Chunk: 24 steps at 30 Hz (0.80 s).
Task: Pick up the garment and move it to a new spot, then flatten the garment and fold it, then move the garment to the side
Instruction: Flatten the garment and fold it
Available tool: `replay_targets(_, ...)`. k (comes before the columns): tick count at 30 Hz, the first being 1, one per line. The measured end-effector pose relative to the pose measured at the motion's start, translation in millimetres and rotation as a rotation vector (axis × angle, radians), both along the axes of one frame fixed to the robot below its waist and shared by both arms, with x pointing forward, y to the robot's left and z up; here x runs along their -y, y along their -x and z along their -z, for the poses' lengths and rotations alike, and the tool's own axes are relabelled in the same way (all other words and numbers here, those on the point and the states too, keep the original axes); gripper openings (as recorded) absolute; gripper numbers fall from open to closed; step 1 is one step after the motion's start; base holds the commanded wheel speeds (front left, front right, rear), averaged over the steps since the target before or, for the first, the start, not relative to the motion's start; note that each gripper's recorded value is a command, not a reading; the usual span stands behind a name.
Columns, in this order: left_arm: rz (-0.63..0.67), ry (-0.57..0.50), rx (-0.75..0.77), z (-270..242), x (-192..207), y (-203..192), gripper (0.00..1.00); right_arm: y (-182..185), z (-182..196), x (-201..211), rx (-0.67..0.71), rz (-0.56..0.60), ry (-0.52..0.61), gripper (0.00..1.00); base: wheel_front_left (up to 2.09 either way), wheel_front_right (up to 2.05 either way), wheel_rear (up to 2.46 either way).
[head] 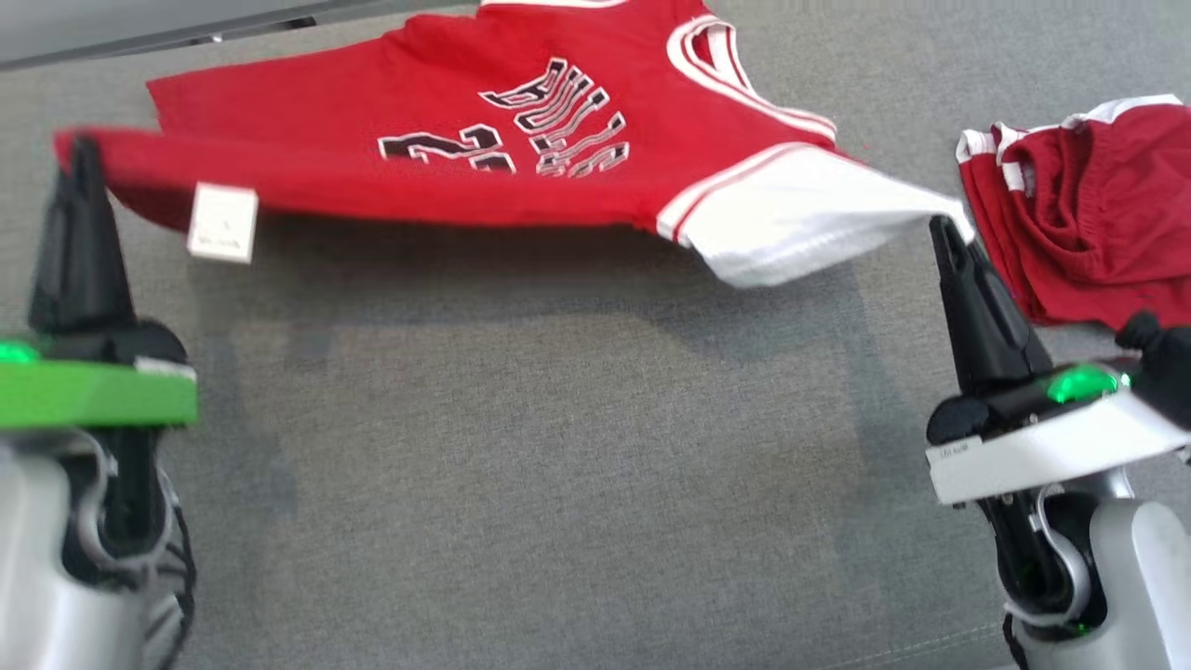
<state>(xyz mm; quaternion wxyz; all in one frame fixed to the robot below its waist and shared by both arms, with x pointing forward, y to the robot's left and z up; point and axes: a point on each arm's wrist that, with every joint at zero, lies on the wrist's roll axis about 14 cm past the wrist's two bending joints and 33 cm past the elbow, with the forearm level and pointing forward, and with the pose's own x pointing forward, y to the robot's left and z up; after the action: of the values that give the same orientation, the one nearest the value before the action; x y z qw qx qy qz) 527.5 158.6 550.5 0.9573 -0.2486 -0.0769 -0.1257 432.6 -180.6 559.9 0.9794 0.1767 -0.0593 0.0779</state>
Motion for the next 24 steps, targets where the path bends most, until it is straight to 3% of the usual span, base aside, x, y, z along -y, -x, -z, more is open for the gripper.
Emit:
replay_targets(12,-0.142,0.078,-0.292,80,-15,132,0.00,78,55,10,-0.178,0.109,-0.116,0.00,0.00,0.00,0.00)
replay_targets(24,-0.218,0.129,-0.342,92,-19,198,0.00,124,76,11,-0.240,0.136,-0.151,0.00,0.00,0.00,0.00)
